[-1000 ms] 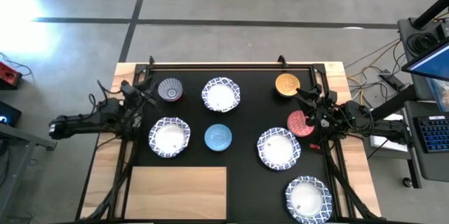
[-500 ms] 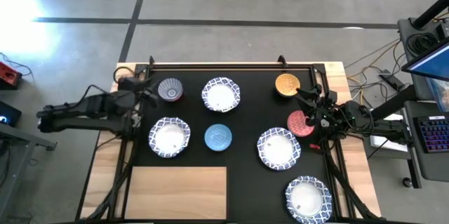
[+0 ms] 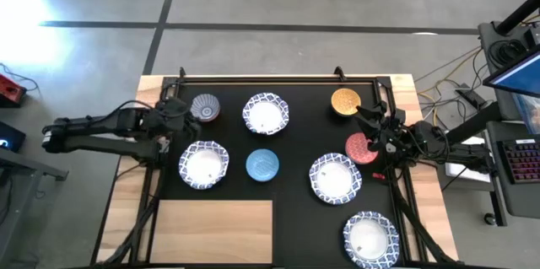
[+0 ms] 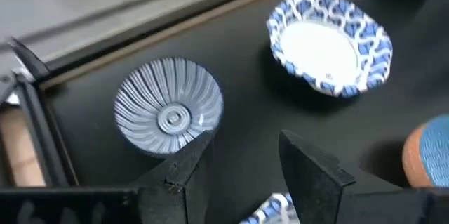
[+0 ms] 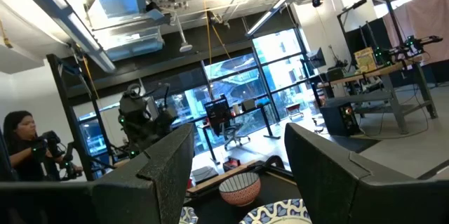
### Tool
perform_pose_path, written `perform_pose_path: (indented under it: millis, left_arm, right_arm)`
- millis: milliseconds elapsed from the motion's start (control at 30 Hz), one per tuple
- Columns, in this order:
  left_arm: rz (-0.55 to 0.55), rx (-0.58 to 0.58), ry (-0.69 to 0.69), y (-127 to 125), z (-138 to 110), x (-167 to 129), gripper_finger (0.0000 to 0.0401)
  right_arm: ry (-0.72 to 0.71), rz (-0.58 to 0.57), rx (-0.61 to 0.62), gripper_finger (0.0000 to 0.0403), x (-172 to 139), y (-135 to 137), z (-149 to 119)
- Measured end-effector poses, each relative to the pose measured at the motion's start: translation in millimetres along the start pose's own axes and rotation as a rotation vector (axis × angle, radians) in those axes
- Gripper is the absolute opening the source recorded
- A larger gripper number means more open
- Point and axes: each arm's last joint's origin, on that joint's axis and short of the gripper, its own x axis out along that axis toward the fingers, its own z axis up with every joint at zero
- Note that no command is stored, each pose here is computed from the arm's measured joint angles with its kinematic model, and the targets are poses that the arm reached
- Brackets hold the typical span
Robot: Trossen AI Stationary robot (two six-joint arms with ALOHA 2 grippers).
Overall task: Place and stack bowls onto a shelf
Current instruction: Put the dark blue patterned bowl on the shelf
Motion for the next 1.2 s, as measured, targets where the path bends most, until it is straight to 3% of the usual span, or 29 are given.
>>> perform_pose_path:
  millis: [333,600,933,1200]
  left_arm:
    - [0.012,0.013,0.166,1,0,15,0.0145]
    - [0.012,0.092,0.298,3,4,33,0.0145]
    - [0.026,0.209,0.399,5,41,64,0.0145]
    - [0.034,0.235,0.507,4,45,105,0.0191]
  right_arm:
    - [-0.001,0.000,0.000,0.0212,0,0,0]
    - [-0.001,0.000,0.000,0.0212,0,0,0]
    - [0.000,0.000,0.000,0.0212,0,0,0]
    - [0.000,0.000,0.000,0.0212,0,0,0]
